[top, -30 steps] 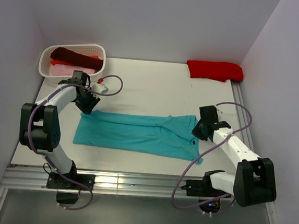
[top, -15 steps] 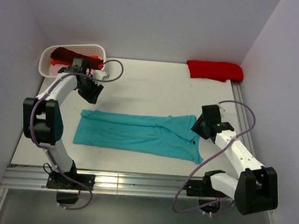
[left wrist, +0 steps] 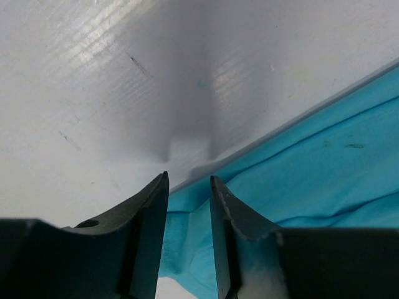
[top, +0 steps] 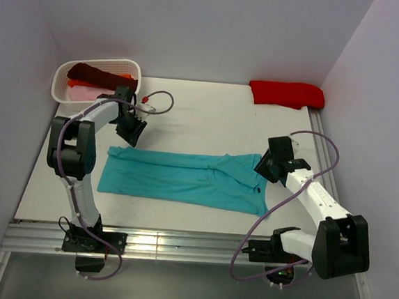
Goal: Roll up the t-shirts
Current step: Fold the tshirt
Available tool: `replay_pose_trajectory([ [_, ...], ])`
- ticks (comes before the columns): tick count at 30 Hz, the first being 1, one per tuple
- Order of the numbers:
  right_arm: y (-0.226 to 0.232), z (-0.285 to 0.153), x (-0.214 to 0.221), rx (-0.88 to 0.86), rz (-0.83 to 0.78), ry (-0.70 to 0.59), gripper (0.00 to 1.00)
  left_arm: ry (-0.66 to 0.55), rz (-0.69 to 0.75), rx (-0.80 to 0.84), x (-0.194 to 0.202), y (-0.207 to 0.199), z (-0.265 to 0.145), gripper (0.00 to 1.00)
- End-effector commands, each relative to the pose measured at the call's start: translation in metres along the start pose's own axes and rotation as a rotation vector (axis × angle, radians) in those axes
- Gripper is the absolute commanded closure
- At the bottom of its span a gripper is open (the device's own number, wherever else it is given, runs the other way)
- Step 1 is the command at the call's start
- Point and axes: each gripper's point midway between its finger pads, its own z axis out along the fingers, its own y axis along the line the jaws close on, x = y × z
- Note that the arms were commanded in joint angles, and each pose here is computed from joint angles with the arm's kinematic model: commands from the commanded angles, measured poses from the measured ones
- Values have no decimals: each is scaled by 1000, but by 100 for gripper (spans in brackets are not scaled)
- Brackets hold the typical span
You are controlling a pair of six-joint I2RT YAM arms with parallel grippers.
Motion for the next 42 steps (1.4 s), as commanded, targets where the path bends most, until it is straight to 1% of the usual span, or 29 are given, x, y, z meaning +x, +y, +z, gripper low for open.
replay_pose_trajectory([
  [1, 10, -5, -19, -25, -3, -55, 55, -32, -4, -65, -2, 3, -21, 63],
  [5, 10, -5, -20, -23, -11, -54, 55, -20, 8, -93, 9, 2, -31, 64],
  [7, 10, -4, -19, -22, -14, -51, 56, -8, 14, -99, 16, 0, -33, 66],
  [11, 8, -4, -18, -20, -15, -52, 56, -16, 22, -110, 23, -4, -43, 66],
  [15, 5, -3, -16, -13, -20, -49, 56, 15, 27, -76, 36, -14, -44, 66],
  [22, 2, -4, -15, -9, -29, -52, 56, 56, 31, -63, 54, -20, -40, 67],
  [31, -2, -5, -13, 5, -40, -57, 56, 95, 29, -105, 82, -25, -50, 67],
  [33, -3, -4, -12, 5, -39, -55, 56, 84, 28, -130, 84, -24, -55, 67],
  [36, -3, -2, -11, 0, -39, -55, 56, 31, 21, -148, 71, -23, -68, 66],
  [37, -3, -2, -11, -1, -40, -54, 56, 11, 17, -166, 65, -19, -72, 64],
  [38, -1, -1, -12, -3, -39, -54, 56, -36, -1, -185, 50, -16, -80, 60],
  [39, 0, 0, -12, -4, -39, -53, 56, -61, -3, -195, 41, -13, -82, 59],
  [42, 2, 1, -13, -8, -42, -49, 56, -69, -35, -187, 20, -4, -80, 57],
])
